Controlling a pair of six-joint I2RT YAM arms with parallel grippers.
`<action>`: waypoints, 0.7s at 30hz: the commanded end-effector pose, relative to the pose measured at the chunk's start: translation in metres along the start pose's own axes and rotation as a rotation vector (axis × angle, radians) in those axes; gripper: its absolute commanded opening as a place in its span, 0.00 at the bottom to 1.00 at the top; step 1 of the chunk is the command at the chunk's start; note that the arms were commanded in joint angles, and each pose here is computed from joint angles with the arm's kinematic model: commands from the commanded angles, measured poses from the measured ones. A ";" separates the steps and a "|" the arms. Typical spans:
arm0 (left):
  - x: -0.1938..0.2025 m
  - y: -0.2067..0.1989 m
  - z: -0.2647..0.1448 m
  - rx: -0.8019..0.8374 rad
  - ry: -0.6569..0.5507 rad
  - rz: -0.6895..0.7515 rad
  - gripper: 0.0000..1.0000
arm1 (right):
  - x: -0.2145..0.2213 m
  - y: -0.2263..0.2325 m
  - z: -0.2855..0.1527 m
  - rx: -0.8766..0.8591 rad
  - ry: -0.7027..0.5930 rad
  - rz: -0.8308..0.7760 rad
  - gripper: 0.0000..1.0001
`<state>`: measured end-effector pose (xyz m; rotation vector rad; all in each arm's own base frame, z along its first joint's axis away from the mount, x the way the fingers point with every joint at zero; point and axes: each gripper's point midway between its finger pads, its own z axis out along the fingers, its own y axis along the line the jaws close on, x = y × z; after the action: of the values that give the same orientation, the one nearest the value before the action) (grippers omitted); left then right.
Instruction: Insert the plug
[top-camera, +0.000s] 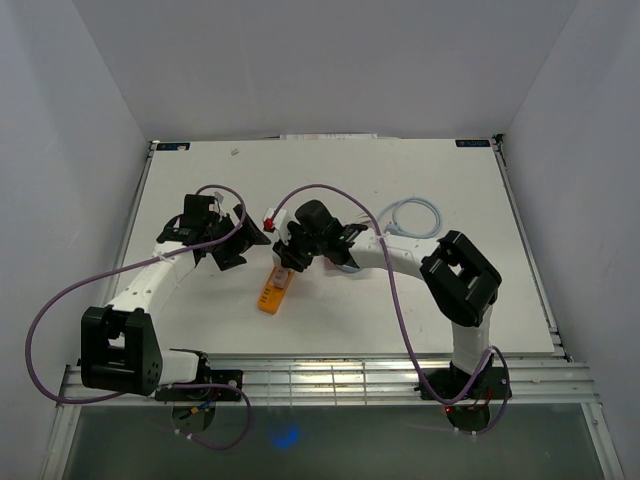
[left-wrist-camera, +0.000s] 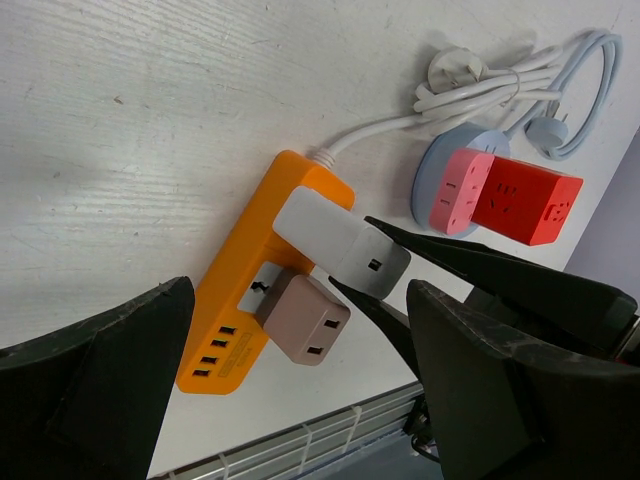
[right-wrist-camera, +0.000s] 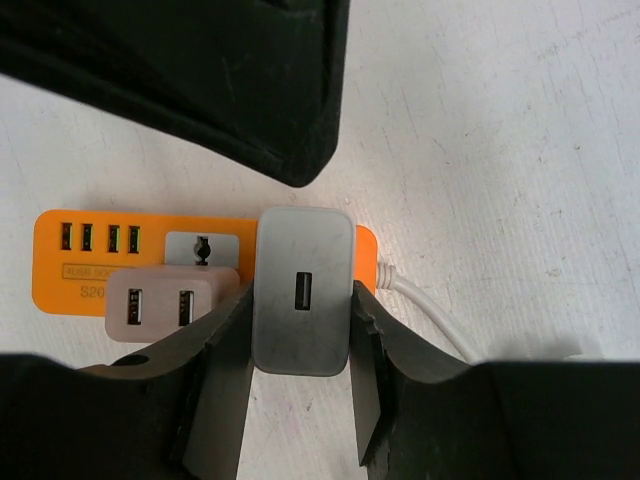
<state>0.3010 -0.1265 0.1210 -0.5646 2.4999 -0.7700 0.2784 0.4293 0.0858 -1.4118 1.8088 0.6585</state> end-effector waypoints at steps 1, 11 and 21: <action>-0.013 -0.011 -0.013 0.024 -0.054 0.040 0.98 | 0.016 -0.006 -0.005 0.021 0.036 0.036 0.33; -0.016 -0.014 -0.014 0.024 -0.059 0.042 0.98 | -0.009 -0.016 -0.010 0.044 -0.036 0.041 0.52; -0.018 -0.018 -0.015 0.034 -0.059 0.044 0.98 | -0.025 -0.018 -0.016 0.052 -0.079 0.037 0.65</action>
<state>0.3055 -0.1250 0.1284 -0.5463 2.4860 -0.7575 0.2885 0.4228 0.0868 -1.3508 1.8489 0.6604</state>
